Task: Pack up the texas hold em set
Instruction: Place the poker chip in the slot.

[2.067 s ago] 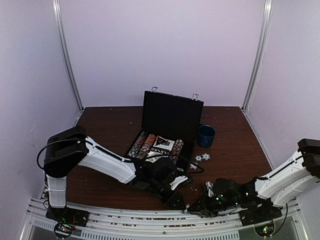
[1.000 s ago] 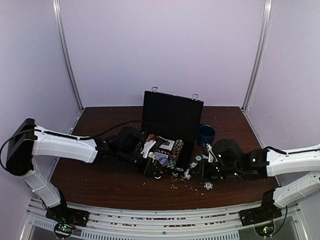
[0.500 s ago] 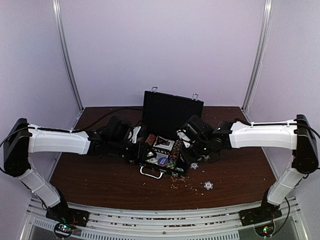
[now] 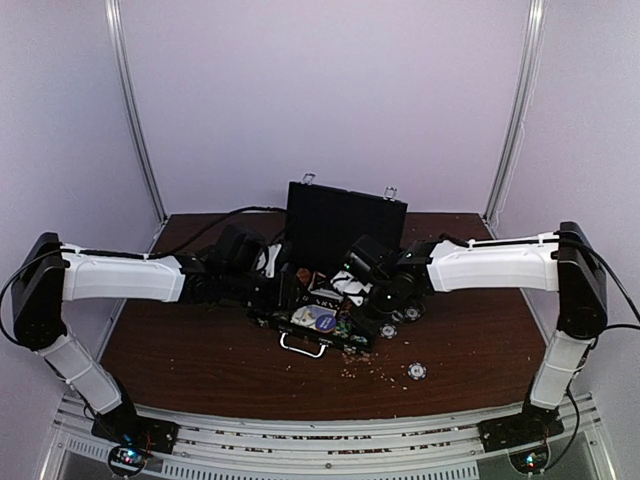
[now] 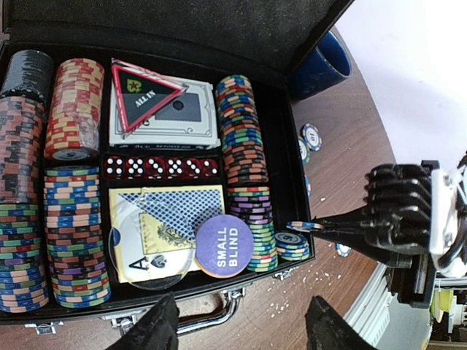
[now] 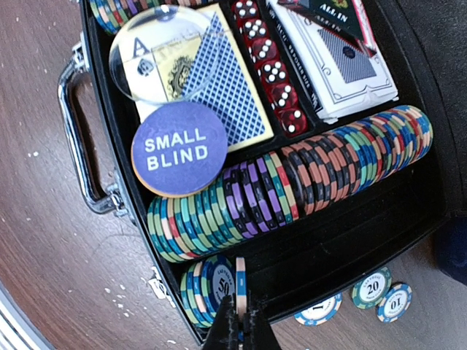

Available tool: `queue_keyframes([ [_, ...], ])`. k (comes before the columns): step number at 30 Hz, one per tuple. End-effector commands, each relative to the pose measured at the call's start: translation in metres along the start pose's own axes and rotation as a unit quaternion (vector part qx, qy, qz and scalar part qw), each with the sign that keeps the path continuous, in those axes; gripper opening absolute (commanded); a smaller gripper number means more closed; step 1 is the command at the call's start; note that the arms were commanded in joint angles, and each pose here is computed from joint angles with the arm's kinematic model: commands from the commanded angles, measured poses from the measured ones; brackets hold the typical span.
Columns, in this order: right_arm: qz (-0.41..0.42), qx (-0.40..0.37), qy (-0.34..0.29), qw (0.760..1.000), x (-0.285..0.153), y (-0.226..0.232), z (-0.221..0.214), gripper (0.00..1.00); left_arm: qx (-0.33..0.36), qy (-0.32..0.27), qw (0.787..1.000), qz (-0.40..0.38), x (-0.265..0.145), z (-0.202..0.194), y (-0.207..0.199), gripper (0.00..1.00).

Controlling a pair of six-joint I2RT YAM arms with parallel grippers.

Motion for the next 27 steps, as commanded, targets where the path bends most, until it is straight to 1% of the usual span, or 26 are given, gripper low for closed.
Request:
queue_keyframes([
  [1, 0.003, -0.037, 0.012, 0.999, 0.002, 0.002, 0.001, 0.0, 0.0, -0.017, 1.0, -0.017, 0.003, 0.012, -0.006, 0.62],
  [10, 0.009, -0.073, 0.027, 0.997, 0.006, 0.012, -0.002, 0.0, -0.004, -0.017, 1.0, -0.021, 0.001, 0.009, -0.005, 0.61],
  [15, 0.016, -0.067, 0.03, 0.997, 0.006, 0.014, -0.003, 0.01, -0.008, -0.019, 1.0, -0.021, -0.001, 0.006, -0.003, 0.61],
  [20, 0.018, -0.056, 0.024, 0.998, 0.0, 0.014, -0.001, 0.15, -0.012, -0.021, 0.999, -0.022, -0.003, 0.004, -0.002, 0.59],
  [27, 0.012, -0.035, -0.001, 0.999, -0.019, 0.011, 0.004, 0.22, -0.019, -0.028, 0.999, -0.019, -0.009, 0.001, 0.0, 0.58],
])
Point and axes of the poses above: each gripper's point midway between its finger pads, its own x axis out along the fingers, its own y axis along the line the jaws close on, z = x × y, the point moved 9 cm from there along -x, back along the fingers, and after that the axes turned 3 degrees about -x, right-handed, at the moved point
